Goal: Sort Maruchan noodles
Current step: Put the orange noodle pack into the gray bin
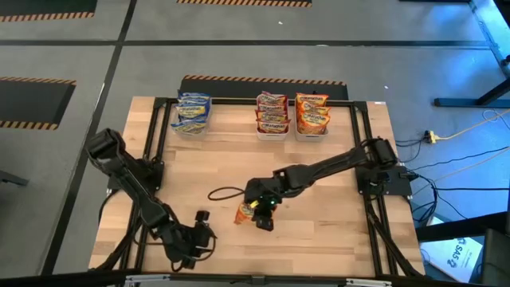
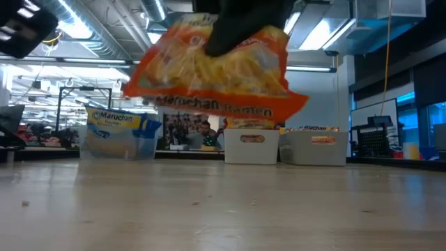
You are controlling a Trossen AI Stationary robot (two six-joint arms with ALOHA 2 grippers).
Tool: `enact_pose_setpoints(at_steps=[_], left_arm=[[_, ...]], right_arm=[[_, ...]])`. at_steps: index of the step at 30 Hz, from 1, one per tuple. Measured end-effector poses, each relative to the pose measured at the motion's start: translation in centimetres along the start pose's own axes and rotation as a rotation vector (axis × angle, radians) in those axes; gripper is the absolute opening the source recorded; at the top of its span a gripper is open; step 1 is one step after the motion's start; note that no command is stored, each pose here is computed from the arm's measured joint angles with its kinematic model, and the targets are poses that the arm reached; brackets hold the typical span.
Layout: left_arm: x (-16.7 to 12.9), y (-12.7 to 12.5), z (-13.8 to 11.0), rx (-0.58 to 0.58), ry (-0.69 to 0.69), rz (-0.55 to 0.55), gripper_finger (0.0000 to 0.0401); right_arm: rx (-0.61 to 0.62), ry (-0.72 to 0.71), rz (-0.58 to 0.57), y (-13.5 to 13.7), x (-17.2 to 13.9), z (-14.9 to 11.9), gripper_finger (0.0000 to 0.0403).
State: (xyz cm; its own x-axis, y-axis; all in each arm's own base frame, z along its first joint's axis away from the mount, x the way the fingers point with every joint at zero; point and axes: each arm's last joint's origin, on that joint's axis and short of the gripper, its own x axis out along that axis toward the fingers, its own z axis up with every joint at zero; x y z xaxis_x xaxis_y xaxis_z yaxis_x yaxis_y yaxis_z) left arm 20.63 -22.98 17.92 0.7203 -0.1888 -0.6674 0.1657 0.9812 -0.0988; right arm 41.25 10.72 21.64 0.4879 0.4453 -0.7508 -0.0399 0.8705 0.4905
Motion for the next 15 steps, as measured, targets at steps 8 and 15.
enact_pose_setpoints(at_steps=[8,15], left_arm=[[-1.1,1.7,1.4,0.011,-0.009,0.035,0.0188],[-0.8,4.1,2.4,0.038,0.022,0.092,0.0188]], right_arm=[[-0.046,0.050,-0.103,0.3,-2.8,-0.7,0.0103],[-0.075,0.083,-0.170,-1.3,-5.9,-2.2,0.0101]])
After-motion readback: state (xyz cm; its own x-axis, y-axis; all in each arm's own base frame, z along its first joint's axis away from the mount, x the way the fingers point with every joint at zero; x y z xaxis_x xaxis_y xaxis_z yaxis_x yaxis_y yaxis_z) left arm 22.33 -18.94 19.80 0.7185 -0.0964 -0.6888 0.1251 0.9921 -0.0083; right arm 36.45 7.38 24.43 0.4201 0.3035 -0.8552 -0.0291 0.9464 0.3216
